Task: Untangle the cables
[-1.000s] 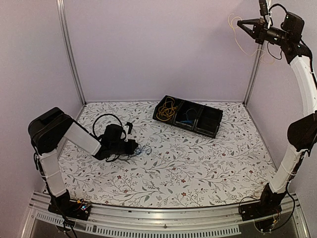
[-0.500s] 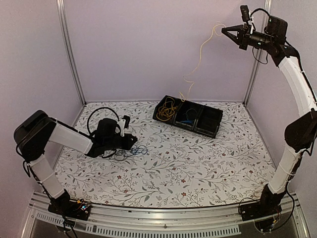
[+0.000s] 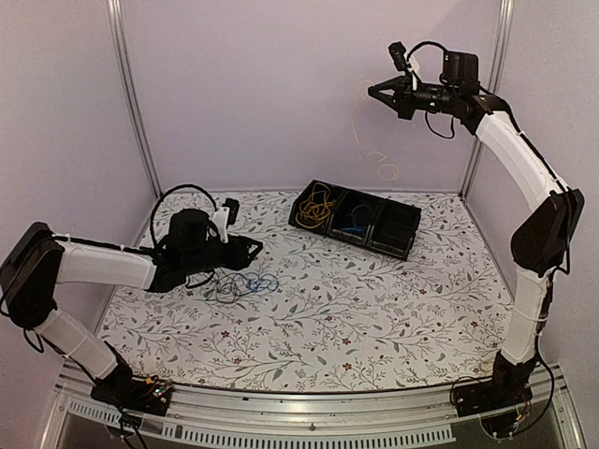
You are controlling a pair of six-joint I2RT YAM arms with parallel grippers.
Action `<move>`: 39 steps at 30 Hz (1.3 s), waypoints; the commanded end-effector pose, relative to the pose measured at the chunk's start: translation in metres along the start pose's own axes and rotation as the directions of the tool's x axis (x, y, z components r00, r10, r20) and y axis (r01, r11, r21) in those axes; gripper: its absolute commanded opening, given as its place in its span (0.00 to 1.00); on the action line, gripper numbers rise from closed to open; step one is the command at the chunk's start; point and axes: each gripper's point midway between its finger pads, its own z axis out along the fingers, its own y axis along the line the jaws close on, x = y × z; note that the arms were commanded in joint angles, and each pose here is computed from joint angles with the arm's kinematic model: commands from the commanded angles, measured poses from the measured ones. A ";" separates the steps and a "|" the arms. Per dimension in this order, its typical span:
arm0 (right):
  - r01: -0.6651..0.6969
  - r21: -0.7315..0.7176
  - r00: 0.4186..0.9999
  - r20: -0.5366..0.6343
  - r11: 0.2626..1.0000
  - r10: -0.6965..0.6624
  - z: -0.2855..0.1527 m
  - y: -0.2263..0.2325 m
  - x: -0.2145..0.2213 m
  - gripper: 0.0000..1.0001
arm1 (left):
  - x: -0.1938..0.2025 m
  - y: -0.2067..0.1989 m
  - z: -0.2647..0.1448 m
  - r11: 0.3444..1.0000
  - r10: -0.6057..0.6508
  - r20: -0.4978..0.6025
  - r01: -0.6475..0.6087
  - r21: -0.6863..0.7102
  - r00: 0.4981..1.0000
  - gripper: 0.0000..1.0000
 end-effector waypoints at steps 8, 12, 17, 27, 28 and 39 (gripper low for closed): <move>0.040 0.085 0.999 -0.013 0.996 -0.039 0.018 -0.030 0.021 0.00 | -0.015 -0.010 -0.014 1.000 0.011 0.025 -0.011 0.000 1.000 0.41; 0.034 0.086 0.999 -0.011 0.996 -0.034 0.029 -0.035 0.030 0.00 | -0.013 -0.010 -0.015 1.000 0.008 0.024 -0.007 -0.005 1.000 0.41; 0.035 0.075 0.999 -0.013 0.997 -0.035 0.041 -0.033 0.041 0.00 | -0.006 -0.006 -0.016 1.000 0.002 0.012 -0.002 -0.017 1.000 0.41; 0.076 0.120 0.997 0.026 0.990 -0.079 0.050 -0.041 0.034 0.00 | 0.004 -0.002 -0.012 1.000 -0.003 -0.012 0.003 -0.024 1.000 0.41; 0.077 0.123 0.996 0.027 0.989 -0.081 0.052 -0.042 0.035 0.00 | 0.005 -0.002 -0.012 1.000 -0.006 -0.013 0.005 -0.023 1.000 0.41; 0.056 0.133 0.995 0.077 0.990 -0.066 0.079 -0.048 0.050 0.00 | 0.013 0.002 -0.013 0.999 -0.018 -0.034 0.017 -0.035 0.999 0.41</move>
